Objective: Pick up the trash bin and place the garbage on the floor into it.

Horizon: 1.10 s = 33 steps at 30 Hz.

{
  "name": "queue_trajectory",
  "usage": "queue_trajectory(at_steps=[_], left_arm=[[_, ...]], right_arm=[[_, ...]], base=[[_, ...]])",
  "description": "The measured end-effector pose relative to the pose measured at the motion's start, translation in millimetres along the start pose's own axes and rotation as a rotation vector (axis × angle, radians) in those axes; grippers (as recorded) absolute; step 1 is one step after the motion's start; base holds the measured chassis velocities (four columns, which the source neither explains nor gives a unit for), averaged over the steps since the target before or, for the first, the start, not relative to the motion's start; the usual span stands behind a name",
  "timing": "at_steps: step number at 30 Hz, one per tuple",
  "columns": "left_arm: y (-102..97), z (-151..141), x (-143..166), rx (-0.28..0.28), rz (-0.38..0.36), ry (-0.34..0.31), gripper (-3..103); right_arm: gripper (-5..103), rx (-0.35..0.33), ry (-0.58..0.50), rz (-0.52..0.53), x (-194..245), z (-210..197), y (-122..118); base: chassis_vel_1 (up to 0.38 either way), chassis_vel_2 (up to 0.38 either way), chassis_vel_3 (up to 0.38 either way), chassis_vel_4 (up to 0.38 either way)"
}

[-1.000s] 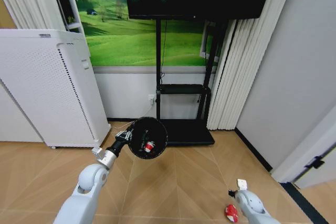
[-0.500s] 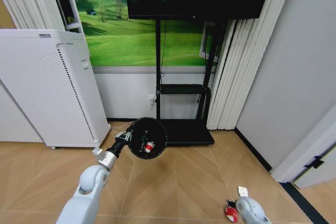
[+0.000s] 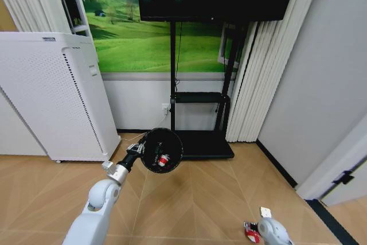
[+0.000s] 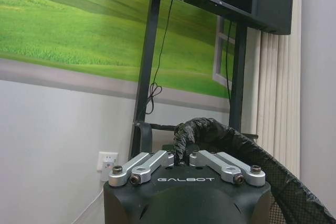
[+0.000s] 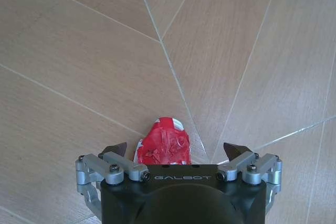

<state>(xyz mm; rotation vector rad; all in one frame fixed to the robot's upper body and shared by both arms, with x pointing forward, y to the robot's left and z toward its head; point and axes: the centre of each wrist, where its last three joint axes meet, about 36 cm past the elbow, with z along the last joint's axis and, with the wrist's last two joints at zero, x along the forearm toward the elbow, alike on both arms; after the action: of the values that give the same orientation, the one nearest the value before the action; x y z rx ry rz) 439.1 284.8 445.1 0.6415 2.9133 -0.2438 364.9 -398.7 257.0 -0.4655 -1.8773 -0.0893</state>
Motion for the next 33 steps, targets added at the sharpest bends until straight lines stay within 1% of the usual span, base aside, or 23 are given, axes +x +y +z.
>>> queue_trajectory(at_steps=[9, 24, 32, 33], left_arm=[[-3.1, 1.5, 1.7, 0.001, 0.0, 0.006, 8], [0.3, -3.0, -0.3, -0.007, 0.0, 0.006, 8], [1.4, -3.6, 0.2, -0.007, -0.001, 0.005, 8], [1.2, -3.6, 0.3, -0.007, -0.001, 0.005, 8]], right_arm=[[100, -0.008, 0.024, -0.002, -5.7, 9.3, 1.9], [100, -0.037, 0.057, -0.016, -18.6, 14.6, 12.5], [100, -0.031, 0.059, -0.005, -26.8, 11.6, 12.0], [102, -0.028, 0.058, -0.002, -27.2, 11.5, 11.8]], base=[[0.0, 0.0, 0.0, 0.0], [0.0, 0.0, 0.0, 0.0], [0.0, 0.0, 0.0, 0.0], [0.0, 0.0, 0.0, 0.0]])
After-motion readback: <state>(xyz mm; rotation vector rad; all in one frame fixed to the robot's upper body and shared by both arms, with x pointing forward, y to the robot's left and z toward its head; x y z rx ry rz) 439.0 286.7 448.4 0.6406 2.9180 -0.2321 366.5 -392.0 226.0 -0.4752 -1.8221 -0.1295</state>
